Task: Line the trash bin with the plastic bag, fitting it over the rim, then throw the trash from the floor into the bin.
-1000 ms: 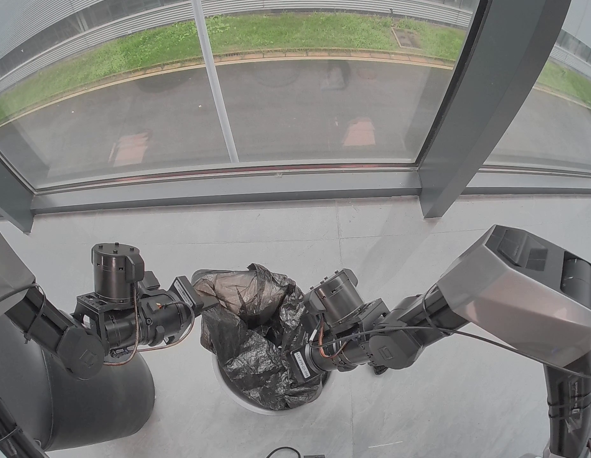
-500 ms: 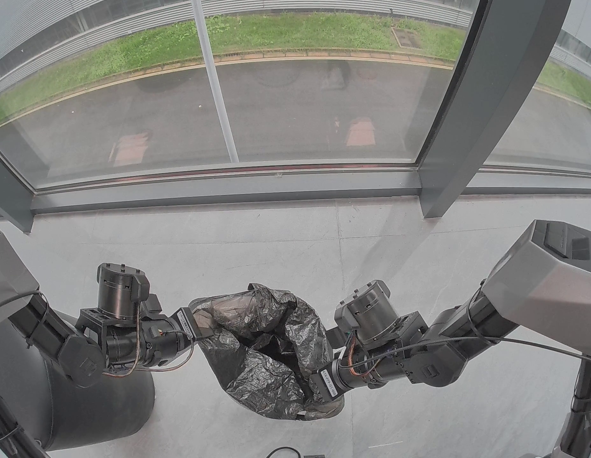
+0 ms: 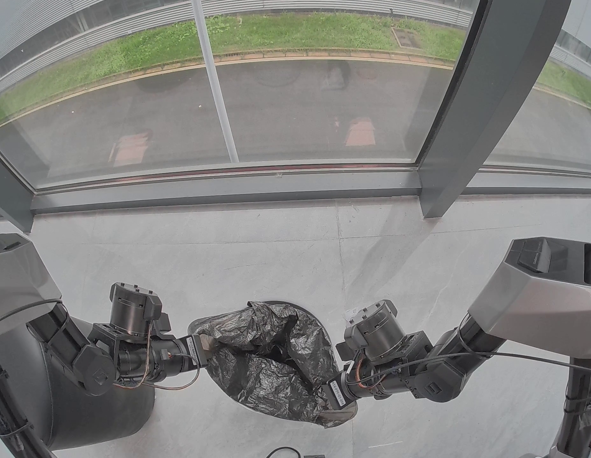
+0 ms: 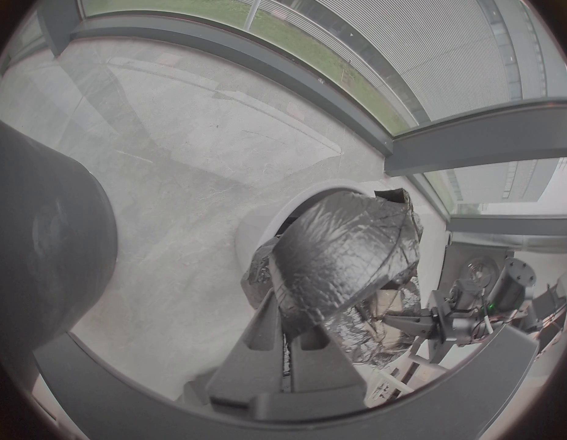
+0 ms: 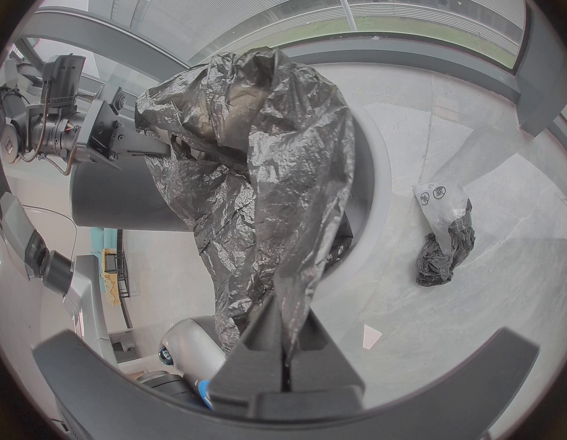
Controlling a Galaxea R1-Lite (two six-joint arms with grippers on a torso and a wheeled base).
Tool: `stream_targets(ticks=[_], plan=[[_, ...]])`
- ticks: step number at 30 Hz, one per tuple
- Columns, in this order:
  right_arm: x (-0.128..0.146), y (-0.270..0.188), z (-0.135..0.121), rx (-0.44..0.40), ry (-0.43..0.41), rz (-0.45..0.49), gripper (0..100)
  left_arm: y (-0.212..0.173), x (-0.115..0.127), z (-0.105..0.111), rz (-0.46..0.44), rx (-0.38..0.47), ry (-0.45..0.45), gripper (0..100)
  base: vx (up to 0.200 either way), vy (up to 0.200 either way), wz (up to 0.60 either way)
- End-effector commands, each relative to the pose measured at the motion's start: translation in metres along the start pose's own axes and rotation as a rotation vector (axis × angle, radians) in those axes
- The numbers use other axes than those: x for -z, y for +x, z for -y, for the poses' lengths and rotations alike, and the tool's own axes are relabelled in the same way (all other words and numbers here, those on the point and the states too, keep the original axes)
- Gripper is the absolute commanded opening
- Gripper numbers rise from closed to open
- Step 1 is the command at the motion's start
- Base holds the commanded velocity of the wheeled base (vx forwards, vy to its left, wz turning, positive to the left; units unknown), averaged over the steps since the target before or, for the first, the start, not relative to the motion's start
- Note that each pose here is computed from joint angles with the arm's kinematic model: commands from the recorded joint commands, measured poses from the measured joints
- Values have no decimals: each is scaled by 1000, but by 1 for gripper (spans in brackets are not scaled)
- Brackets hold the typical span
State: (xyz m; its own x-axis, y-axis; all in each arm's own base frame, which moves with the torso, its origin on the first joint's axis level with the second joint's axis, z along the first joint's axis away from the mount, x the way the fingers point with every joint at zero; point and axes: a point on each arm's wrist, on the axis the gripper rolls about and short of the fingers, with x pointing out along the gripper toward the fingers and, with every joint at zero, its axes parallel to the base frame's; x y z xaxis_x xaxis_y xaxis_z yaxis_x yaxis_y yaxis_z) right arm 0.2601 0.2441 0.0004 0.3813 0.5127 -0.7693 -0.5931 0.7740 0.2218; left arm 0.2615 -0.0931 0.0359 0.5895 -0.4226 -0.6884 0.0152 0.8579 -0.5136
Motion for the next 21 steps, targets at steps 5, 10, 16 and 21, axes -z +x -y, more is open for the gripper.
stream_targets(ticks=[5, 10, 16, 21], plan=[[6, 1, 2, 9, 0, -20, 0, 5, 7, -5, -30, -33, 15, 0, 0, 0, 0], [8, 3, 4, 63, -10, -17, 0, 2, 9, -7, -22, -62, 18, 0, 0, 0, 0], [7, -7, 1, 43, -16, -14, 0, -10, 9, -4, -12, -79, 31, 0, 0, 0, 0], [12, -16, -3, -1, -24, -45, 0, -19, 10, -2, -41, -90, 27, 0, 0, 0, 0]])
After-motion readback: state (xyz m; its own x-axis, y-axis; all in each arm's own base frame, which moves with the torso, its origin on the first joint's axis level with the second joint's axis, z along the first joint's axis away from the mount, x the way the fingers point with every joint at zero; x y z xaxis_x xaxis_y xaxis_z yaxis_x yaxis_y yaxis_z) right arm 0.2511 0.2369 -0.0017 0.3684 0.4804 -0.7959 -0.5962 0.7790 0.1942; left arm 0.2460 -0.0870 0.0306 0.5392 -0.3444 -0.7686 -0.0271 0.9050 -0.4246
